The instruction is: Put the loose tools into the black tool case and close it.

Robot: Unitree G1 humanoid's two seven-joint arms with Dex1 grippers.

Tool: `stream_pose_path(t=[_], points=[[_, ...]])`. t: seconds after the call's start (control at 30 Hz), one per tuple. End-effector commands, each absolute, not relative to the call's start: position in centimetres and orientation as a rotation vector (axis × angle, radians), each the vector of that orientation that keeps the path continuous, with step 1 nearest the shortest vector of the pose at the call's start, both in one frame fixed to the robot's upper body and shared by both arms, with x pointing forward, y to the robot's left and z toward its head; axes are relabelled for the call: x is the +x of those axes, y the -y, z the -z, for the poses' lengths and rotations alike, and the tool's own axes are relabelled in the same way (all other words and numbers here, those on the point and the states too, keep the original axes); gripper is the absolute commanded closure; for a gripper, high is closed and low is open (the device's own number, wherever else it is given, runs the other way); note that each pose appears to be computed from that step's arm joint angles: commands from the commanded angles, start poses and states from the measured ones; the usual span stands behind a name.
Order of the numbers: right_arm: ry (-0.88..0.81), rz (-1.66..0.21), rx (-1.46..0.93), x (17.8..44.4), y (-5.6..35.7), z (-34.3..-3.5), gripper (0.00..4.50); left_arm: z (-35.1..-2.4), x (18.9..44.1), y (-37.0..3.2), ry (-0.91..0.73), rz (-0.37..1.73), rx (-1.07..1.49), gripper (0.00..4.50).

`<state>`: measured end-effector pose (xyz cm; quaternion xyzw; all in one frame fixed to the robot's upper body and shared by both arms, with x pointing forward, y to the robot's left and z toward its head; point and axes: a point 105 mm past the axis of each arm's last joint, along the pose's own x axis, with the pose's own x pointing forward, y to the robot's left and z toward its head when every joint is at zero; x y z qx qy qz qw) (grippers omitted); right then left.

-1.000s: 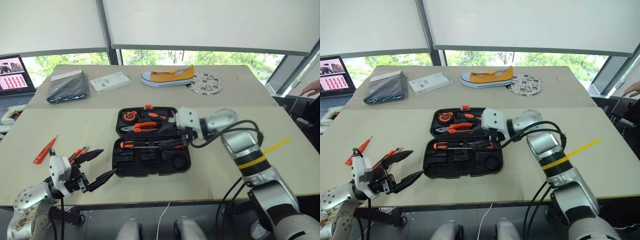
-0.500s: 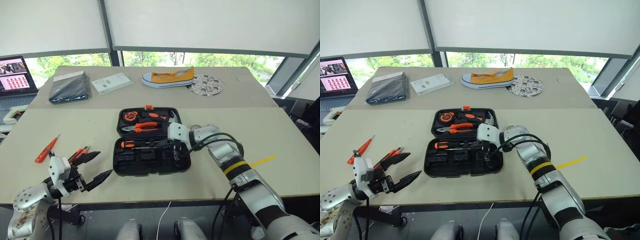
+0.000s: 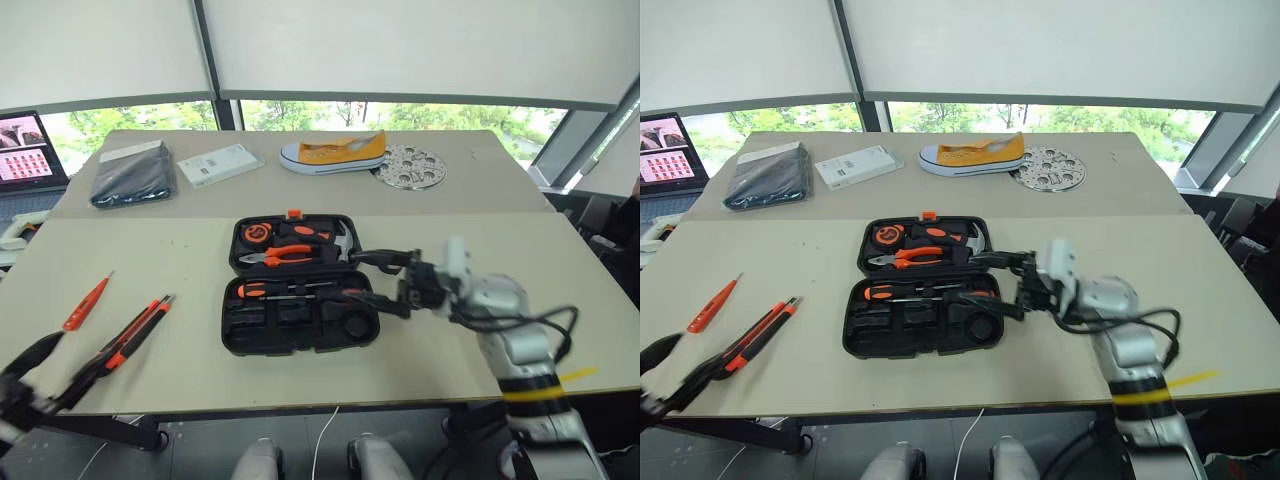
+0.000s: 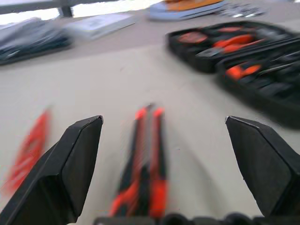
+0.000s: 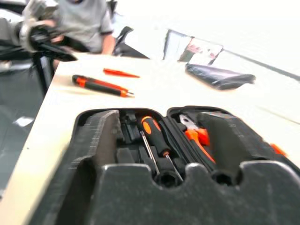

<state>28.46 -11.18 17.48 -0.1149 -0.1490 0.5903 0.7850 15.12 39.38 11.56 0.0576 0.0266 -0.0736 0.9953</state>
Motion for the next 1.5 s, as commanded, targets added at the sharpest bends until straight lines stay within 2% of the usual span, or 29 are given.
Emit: stream_pose_path(t=[0.03, 0.13, 0.23, 0.6, 0.87, 0.97, 1.17, 1.27, 1.4, 1.5], points=[[0.402, -1.182, -0.304, 27.1, 12.9, -18.2, 0.05, -11.7, 13.3, -42.9, -0.065, -0.041, 0.076, 0.0], [0.378, -1.131, -0.273, 26.6, 13.9, -17.8, 0.05, -10.9, 12.7, -44.4, -0.109, -0.135, 0.064, 0.0], [0.365, -1.109, -0.275, 26.3, 14.3, -17.4, 0.05, -11.4, 13.8, -44.7, -0.08, -0.159, 0.069, 0.0], [0.481, -1.158, -0.237, 25.3, 12.5, -20.3, 0.05, -13.0, 24.6, -42.1, -0.314, -0.077, -0.016, 0.0], [0.487, -1.171, -0.242, 25.2, 11.8, -20.4, 0.05, -11.9, 29.0, -40.9, -0.393, -0.06, -0.005, 0.0], [0.48, -1.167, -0.248, 25.1, 11.8, -20.3, 0.0, -11.4, 29.6, -40.9, -0.418, -0.069, -0.001, 0.76], [0.455, -1.155, -0.251, 25.0, 12.1, -19.9, 0.0, -10.2, 30.0, -40.8, -0.454, -0.075, -0.016, 3.08], [0.453, -1.153, -0.254, 24.9, 12.2, -19.9, 0.0, -11.4, 29.9, -41.4, -0.388, -0.083, 0.018, 4.02], [0.446, -1.137, -0.277, 24.8, 12.9, -20.1, 0.0, -18.5, 31.2, -37.7, 0.013, 0.186, 0.088, 4.02], [0.421, -1.131, -0.318, 24.8, 13.8, -19.9, 0.0, -19.9, 30.4, -32.4, 0.072, 0.53, 0.178, 4.02]])
